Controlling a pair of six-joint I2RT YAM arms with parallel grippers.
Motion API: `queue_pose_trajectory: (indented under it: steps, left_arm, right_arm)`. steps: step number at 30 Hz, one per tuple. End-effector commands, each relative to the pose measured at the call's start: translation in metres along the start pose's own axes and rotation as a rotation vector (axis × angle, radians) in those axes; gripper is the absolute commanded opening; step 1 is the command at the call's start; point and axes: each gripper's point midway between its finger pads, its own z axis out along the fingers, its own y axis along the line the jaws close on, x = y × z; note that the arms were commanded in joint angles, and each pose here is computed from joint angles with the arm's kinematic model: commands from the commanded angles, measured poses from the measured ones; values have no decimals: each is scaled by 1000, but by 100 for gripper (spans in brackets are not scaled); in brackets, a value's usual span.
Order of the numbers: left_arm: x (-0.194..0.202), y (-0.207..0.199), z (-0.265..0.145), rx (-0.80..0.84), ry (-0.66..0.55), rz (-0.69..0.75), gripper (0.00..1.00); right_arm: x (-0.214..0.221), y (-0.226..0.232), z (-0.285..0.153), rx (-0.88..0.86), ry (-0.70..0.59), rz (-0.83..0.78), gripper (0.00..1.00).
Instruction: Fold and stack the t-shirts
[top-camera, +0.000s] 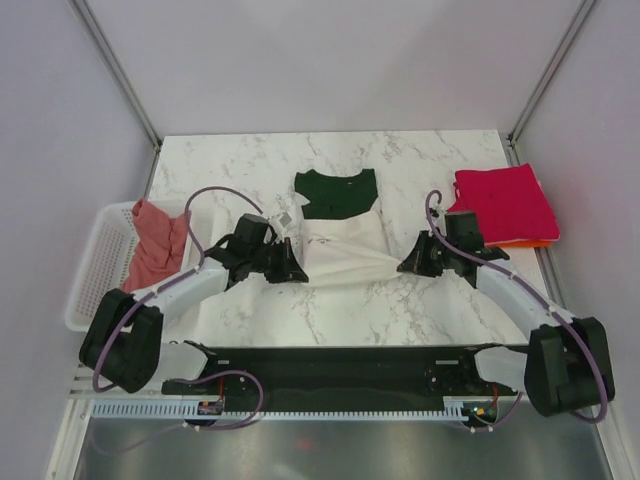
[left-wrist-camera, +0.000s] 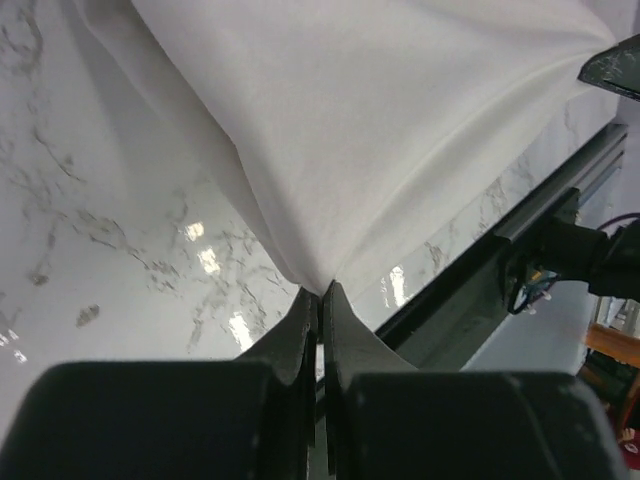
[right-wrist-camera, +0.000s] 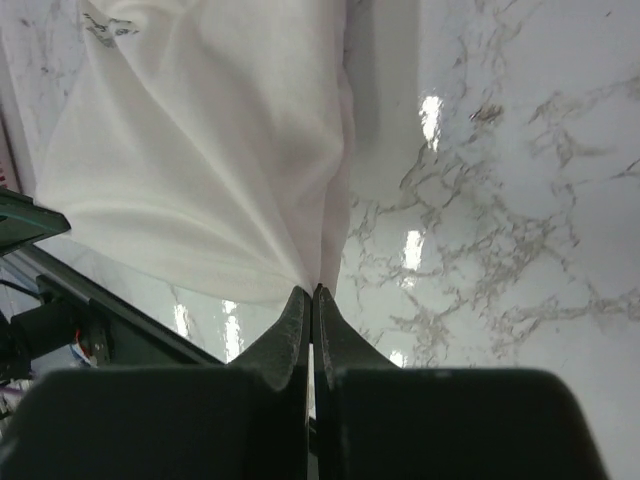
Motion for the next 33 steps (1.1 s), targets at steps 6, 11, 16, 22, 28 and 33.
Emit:
queue_pose_trajectory:
  steps: [6, 11, 16, 22, 28, 33]
  left_arm:
    - [30, -45, -57, 150, -41, -65, 2]
    - [46, -55, -70, 205, -28, -86, 2]
    - [53, -62, -82, 224, -17, -90, 2]
    - [47, -67, -83, 223, -8, -85, 2]
    - [40, -75, -87, 234, -19, -86, 2]
    - [25, -76, -89, 204, -55, -74, 2]
  right_arm:
    - [12, 34, -63, -76, -95, -23, 0]
    - [22, 42, -80, -101, -95, -25, 0]
    - [19, 49, -93, -108, -116, -46, 0]
    - [7, 45, -93, -59, -127, -56, 0]
    - [-9, 48, -103, -26, -183, -78, 0]
    - [-24, 55, -108, -26, -216, -87, 0]
